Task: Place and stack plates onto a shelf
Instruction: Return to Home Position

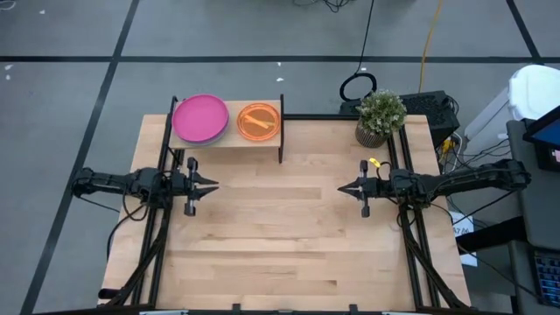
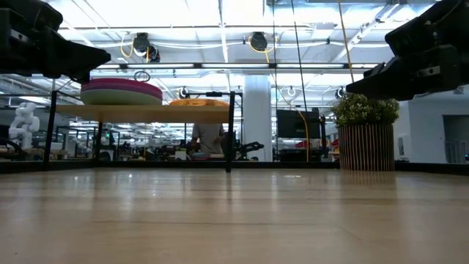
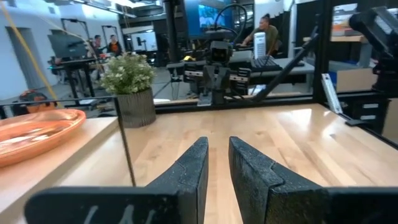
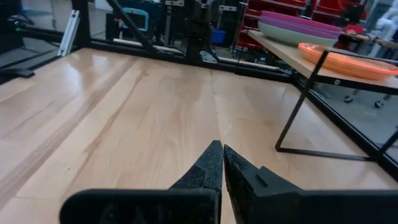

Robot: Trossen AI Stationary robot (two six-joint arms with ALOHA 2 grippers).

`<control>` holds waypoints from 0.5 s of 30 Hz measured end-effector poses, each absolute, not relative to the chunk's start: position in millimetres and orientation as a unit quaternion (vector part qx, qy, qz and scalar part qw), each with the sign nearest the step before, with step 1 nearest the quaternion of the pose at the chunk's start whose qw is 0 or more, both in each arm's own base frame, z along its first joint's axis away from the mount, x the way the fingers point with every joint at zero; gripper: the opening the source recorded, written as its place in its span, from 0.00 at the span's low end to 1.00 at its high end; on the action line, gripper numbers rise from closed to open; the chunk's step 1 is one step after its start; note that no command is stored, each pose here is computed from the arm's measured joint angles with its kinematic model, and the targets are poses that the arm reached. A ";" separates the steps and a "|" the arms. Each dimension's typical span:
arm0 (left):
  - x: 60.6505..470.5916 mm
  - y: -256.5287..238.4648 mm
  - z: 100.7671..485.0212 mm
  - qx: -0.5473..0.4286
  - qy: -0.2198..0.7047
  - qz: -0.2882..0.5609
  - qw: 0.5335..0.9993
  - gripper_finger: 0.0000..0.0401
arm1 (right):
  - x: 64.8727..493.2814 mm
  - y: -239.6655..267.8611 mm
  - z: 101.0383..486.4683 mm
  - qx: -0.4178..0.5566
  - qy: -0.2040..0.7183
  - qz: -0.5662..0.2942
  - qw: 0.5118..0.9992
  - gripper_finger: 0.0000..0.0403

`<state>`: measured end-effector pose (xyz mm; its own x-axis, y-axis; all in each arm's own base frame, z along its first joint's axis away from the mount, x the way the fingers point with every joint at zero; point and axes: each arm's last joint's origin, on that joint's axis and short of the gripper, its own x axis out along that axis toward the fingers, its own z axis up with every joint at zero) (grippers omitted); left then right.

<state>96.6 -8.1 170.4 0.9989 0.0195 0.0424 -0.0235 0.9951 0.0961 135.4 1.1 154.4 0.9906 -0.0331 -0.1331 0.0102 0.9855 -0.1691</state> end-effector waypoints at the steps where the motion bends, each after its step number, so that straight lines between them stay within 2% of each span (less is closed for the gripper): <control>1: 96.6 -7.9 170.4 0.048 -0.021 0.015 0.999 0.17 | 135.2 -0.4 154.8 -0.087 0.066 -0.009 0.994 0.00; 15: 96.6 -7.5 170.4 0.038 -0.020 0.020 0.999 0.17 | 125.0 -11.5 160.2 -0.036 0.049 -0.024 0.998 0.00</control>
